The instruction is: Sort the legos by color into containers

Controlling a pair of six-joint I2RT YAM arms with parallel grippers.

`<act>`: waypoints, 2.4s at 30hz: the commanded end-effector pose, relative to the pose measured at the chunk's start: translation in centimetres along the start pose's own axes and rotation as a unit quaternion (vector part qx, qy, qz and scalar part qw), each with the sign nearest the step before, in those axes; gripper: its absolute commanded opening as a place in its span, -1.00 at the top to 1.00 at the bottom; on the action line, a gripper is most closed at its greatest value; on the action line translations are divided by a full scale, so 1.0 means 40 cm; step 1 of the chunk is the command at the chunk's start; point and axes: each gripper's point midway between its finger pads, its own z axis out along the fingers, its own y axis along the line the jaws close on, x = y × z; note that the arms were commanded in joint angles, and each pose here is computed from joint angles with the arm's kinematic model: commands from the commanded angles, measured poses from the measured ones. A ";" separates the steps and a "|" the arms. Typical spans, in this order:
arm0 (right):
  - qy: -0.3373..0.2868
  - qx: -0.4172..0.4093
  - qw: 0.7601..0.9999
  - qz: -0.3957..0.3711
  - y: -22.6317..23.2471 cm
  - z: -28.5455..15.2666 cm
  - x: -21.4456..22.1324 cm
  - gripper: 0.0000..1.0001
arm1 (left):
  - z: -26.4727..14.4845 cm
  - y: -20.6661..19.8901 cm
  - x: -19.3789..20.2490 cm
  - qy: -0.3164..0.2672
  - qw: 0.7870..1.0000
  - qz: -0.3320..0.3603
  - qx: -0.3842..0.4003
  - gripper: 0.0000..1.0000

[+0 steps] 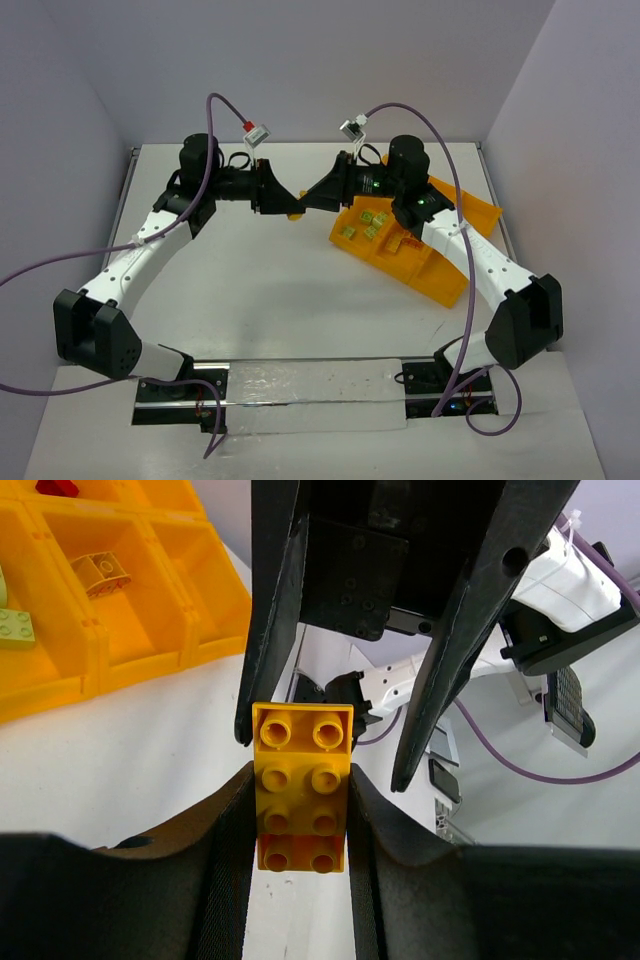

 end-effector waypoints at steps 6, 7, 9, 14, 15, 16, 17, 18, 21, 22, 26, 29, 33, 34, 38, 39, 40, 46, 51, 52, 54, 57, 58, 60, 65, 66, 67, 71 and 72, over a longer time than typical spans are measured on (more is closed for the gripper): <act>-0.011 -0.042 0.998 -0.035 0.058 0.007 -0.030 0.37 | -0.010 -0.056 -0.015 -0.004 0.999 0.045 0.021 1.00; -0.012 -0.041 0.998 -0.034 0.058 0.006 -0.029 0.48 | -0.010 -0.057 -0.016 -0.004 0.999 0.045 0.021 1.00; -0.015 -0.041 0.998 -0.035 0.058 0.005 -0.030 0.78 | -0.011 -0.058 -0.015 -0.004 0.999 0.046 0.020 1.00; -0.020 -0.034 0.999 -0.033 0.051 0.005 -0.030 1.00 | -0.015 -0.064 -0.014 -0.003 0.998 0.056 0.020 0.91; -0.022 -0.028 0.999 -0.033 0.046 0.005 -0.031 1.00 | -0.017 -0.067 -0.013 -0.003 0.998 0.059 0.020 0.71; -0.022 -0.024 0.999 -0.034 0.042 0.005 -0.029 1.00 | -0.018 -0.069 -0.012 -0.002 0.998 0.058 0.020 0.33; -0.023 -0.015 0.999 -0.033 0.035 0.004 -0.028 1.00 | -0.019 -0.067 -0.011 -0.002 0.998 0.059 0.018 0.07; -0.024 -0.009 0.999 -0.034 0.030 0.003 -0.028 1.00 | -0.020 -0.067 -0.011 -0.003 0.998 0.060 0.016 -0.19; -0.026 0.013 0.999 -0.035 0.013 -0.001 -0.024 1.00 | -0.022 -0.066 -0.011 -0.006 0.998 0.062 0.008 -0.98; -0.026 0.019 0.999 -0.035 0.008 -0.002 -0.023 1.00 | -0.023 -0.066 -0.013 -0.008 0.998 0.064 0.008 -0.99; -0.038 0.075 0.996 -0.041 -0.031 -0.019 -0.030 1.00 | -0.032 -0.062 -0.015 -0.008 0.998 0.068 -0.006 -0.99; -0.055 0.180 0.982 -0.025 -0.107 -0.064 -0.033 1.00 | -0.057 -0.040 -0.026 -0.017 0.997 0.066 -0.035 -0.99; -0.097 0.392 0.915 -0.014 -0.244 -0.228 -0.041 1.00 | -0.139 -0.001 -0.059 -0.061 0.992 0.058 -0.092 -0.99; -0.104 0.446 0.889 -0.009 -0.279 -0.286 -0.027 1.00 | -0.164 0.012 -0.071 -0.080 0.989 0.050 -0.111 -0.99; -0.112 0.588 0.801 0.014 -0.373 -0.477 0.055 1.00 | -0.236 0.064 -0.116 -0.145 0.975 0.019 -0.166 -0.99; -0.114 0.612 0.782 0.021 -0.392 -0.518 0.073 1.00 | -0.242 0.074 -0.125 -0.158 0.972 0.017 -0.172 -0.99; -0.115 0.636 0.763 0.029 -0.409 -0.560 0.094 1.00 | -0.248 0.085 -0.133 -0.171 0.969 0.015 -0.178 -0.99; -0.101 0.700 0.705 0.050 -0.462 -0.662 0.193 1.00 | -0.235 0.143 -0.111 -0.170 0.970 -0.039 -0.169 -0.99; -0.081 0.716 0.690 0.063 -0.496 -0.690 0.235 1.00 | -0.230 0.156 -0.105 -0.165 0.972 -0.048 -0.162 -0.99; -0.079 0.713 0.693 0.065 -0.503 -0.687 0.241 1.00 | -0.229 0.159 -0.104 -0.164 0.972 -0.050 -0.162 -0.99; -0.079 0.705 0.701 0.068 -0.515 -0.673 0.240 1.00 | -0.227 0.161 -0.103 -0.163 0.972 -0.053 -0.160 -0.99; -0.081 0.697 0.709 0.069 -0.528 -0.657 0.228 0.76 | -0.226 0.160 -0.104 -0.163 0.972 -0.055 -0.158 -0.99; -0.081 0.695 0.712 0.068 -0.533 -0.651 0.223 0.67 | -0.227 0.159 -0.104 -0.163 0.972 -0.054 -0.158 -0.99; -0.078 0.689 0.717 0.068 -0.542 -0.641 0.216 0.37 | -0.228 0.157 -0.106 -0.163 0.972 -0.051 -0.161 -0.99; -0.078 0.689 0.718 0.067 -0.555 -0.630 0.188 -0.58 | -0.229 0.151 -0.103 -0.158 0.973 -0.050 -0.160 -0.99; -0.078 0.691 0.716 0.067 -0.552 -0.632 0.184 -0.62 | -0.228 0.148 -0.104 -0.158 0.973 -0.049 -0.160 -0.99; -0.082 0.691 0.716 0.065 -0.546 -0.633 0.176 -0.65 | -0.232 0.141 -0.114 -0.160 0.973 -0.042 -0.161 -0.99; -0.117 0.679 0.723 0.042 -0.476 -0.638 0.105 -0.70 | -0.255 0.119 -0.138 -0.160 0.967 -0.020 -0.198 -0.99; -0.127 0.676 0.725 0.036 -0.455 -0.640 0.087 -0.72 | -0.262 0.110 -0.147 -0.163 0.964 -0.011 -0.209 -0.99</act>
